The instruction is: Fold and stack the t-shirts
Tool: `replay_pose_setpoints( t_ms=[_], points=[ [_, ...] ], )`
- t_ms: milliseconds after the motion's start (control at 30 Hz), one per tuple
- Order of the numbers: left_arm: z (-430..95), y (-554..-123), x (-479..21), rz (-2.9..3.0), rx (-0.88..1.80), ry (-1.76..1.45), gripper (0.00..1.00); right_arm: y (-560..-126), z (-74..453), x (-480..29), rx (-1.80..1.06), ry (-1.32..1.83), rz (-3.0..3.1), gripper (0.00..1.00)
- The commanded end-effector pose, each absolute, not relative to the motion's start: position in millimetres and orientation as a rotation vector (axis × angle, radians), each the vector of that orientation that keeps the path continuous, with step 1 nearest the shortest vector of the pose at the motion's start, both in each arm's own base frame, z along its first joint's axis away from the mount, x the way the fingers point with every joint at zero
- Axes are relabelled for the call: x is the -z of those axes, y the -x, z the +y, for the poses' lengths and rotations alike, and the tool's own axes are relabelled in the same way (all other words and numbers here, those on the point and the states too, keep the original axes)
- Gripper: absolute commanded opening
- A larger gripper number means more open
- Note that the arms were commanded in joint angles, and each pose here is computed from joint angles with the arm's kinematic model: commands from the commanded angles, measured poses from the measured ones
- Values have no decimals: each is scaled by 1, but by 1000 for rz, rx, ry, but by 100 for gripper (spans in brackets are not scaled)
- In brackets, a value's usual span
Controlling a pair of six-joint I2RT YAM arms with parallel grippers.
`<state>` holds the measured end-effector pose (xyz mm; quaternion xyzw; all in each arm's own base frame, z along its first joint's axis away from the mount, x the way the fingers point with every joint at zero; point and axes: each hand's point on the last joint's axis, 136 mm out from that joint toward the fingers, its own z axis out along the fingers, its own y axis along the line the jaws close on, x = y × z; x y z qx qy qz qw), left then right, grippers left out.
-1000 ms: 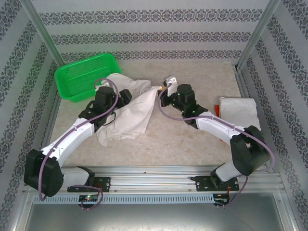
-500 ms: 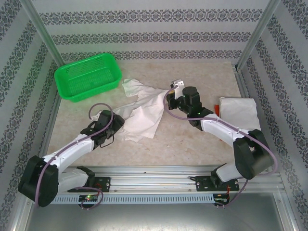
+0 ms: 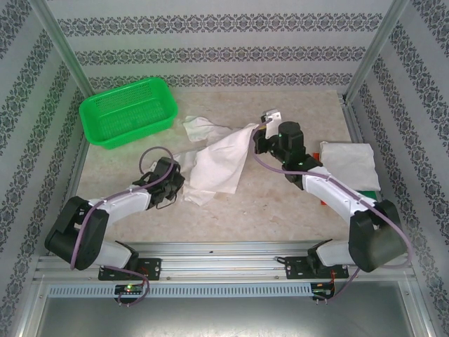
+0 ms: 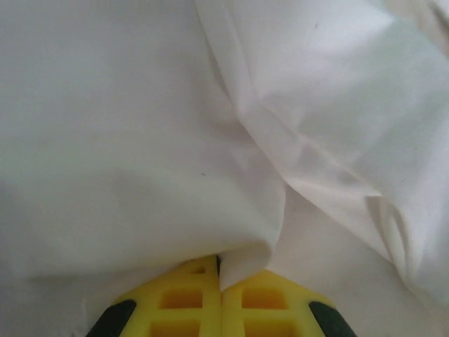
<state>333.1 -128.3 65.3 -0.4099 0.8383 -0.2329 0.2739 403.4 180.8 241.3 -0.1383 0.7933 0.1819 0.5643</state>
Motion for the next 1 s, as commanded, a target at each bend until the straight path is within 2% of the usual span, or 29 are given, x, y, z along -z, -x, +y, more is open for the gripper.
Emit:
replay_pose_setpoints(
  t_ms=[0, 233, 467, 633, 733, 833, 967],
  points=[
    [-134, -384, -145, 2090, 666, 917, 0, -403, 166, -318, -447, 278, 1702, 0],
    [-126, -436, -298, 1833, 616, 657, 0, -373, 128, -425, -383, 237, 1484, 0],
    [-109, -421, -396, 1646, 589, 545, 0, -300, 84, -506, -303, 152, 1271, 0],
    [-94, -388, -428, 1564, 600, 527, 0, -248, 68, -534, -292, 131, 1163, 0],
    [-91, -379, -437, 1543, 601, 508, 0, -237, 63, -541, -273, 126, 1136, 0],
    [-94, -387, -436, 1562, 563, 478, 0, -247, 62, -540, -240, 131, 1157, 0],
    [-107, -415, -423, 1615, 535, 452, 0, -282, 68, -529, -217, 138, 1218, 0]
  ],
)
